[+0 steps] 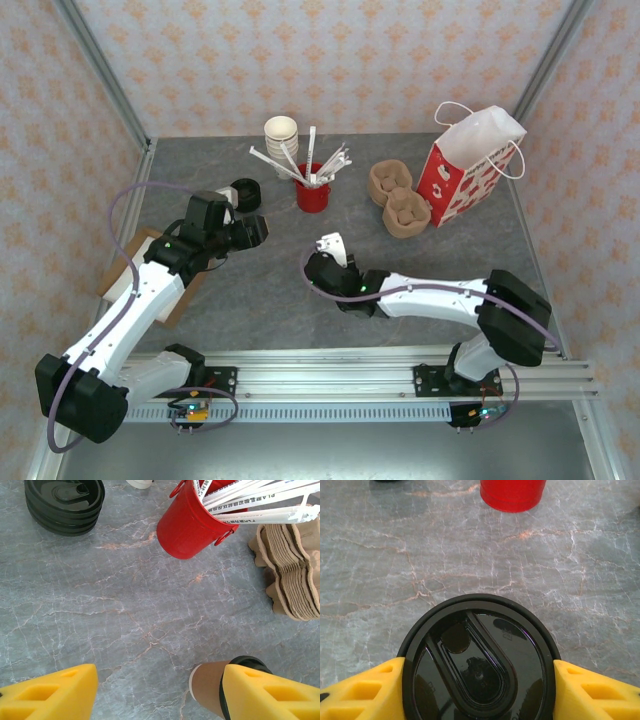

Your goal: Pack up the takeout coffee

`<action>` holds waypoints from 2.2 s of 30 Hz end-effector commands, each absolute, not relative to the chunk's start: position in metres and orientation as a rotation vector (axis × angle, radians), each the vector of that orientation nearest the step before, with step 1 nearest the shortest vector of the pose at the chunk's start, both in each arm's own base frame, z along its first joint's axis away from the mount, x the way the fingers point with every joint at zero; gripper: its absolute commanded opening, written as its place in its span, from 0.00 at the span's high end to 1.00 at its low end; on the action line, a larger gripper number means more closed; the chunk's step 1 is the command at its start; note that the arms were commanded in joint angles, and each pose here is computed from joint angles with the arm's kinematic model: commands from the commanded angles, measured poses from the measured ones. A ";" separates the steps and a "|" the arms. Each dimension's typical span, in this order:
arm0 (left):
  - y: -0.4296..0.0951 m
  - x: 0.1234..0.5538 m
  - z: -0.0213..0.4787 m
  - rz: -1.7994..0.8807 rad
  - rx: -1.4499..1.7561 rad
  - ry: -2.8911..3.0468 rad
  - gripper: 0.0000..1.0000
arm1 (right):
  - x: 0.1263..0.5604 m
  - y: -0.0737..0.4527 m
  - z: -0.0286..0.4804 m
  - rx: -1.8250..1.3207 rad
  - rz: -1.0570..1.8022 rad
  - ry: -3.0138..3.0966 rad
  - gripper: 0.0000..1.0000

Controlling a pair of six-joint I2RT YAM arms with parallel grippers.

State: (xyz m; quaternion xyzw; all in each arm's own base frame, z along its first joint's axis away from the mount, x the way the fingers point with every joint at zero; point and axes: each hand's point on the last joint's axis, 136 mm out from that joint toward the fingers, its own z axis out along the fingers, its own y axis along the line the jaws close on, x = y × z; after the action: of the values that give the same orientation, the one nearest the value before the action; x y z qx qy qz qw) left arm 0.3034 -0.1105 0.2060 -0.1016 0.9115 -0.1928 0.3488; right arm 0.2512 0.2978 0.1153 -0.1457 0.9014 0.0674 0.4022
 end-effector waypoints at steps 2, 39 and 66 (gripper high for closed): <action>-0.112 0.304 0.219 -0.510 -0.244 2.331 0.32 | 0.231 0.269 0.091 -0.482 0.016 2.452 0.32; -0.130 0.295 0.201 -0.595 -0.195 2.364 0.27 | 0.310 0.167 0.240 -0.092 0.355 2.354 0.05; -0.138 0.324 0.222 -0.588 -0.188 2.303 0.26 | 0.384 0.104 0.313 -0.043 -0.082 2.257 0.24</action>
State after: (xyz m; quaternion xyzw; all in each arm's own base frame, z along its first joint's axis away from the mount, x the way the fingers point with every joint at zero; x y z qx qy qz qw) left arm 0.3110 -0.1294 0.1938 -0.0787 0.9166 -0.2049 0.3343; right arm 0.3838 0.1427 0.2715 -0.0542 0.9192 0.0186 0.3897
